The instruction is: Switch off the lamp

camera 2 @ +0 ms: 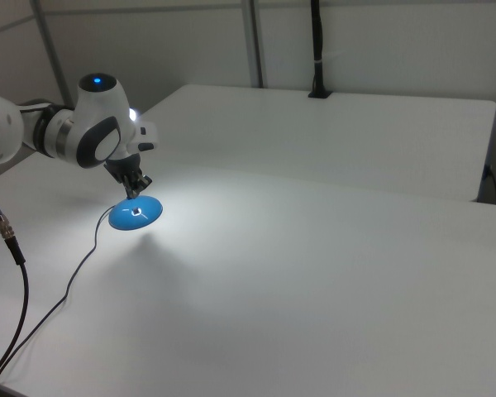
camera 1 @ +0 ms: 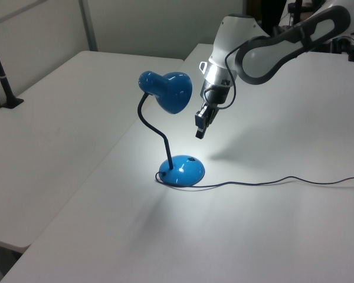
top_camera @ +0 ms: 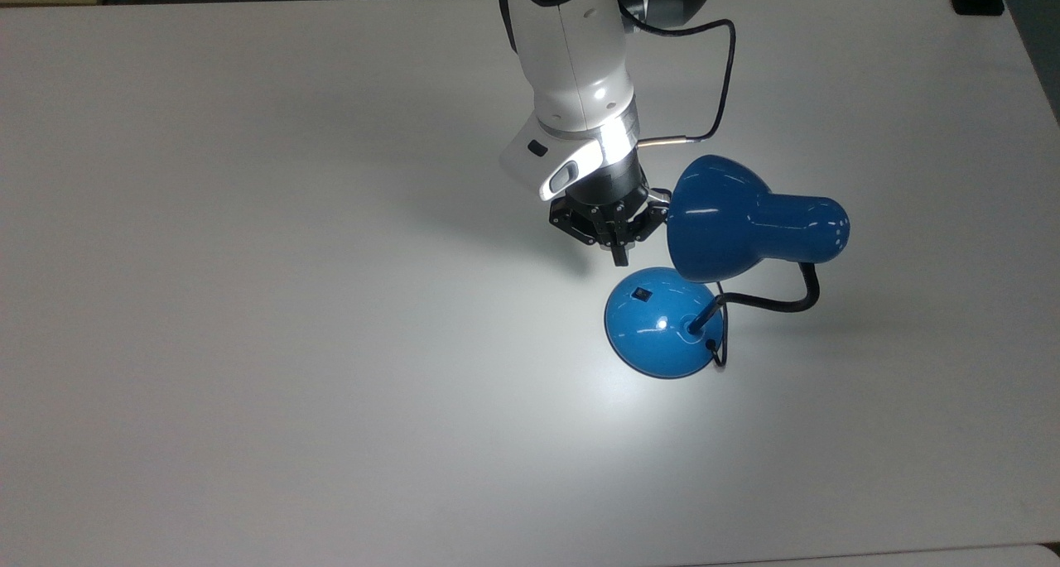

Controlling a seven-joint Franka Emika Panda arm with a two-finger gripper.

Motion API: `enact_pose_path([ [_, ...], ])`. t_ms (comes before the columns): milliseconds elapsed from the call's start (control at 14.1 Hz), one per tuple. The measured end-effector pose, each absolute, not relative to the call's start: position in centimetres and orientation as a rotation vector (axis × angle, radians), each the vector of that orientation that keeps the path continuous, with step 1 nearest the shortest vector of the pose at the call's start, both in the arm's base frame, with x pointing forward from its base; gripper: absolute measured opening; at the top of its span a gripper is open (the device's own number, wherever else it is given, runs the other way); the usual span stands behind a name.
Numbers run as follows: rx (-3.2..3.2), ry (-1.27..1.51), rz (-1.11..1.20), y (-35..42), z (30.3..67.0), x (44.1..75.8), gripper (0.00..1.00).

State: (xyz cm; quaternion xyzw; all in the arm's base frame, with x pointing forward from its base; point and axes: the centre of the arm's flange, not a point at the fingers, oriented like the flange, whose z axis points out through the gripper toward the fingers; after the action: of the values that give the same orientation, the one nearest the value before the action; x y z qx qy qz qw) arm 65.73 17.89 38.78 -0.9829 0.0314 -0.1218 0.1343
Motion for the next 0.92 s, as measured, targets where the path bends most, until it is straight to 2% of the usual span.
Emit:
enact_pose_path([
  [497, -2.841, 0.108, -0.391, 20.0, 34.5, 66.3, 0.0],
  [923, -2.847, 0.109, -0.374, 20.1, 33.4, 66.3, 0.0],
])
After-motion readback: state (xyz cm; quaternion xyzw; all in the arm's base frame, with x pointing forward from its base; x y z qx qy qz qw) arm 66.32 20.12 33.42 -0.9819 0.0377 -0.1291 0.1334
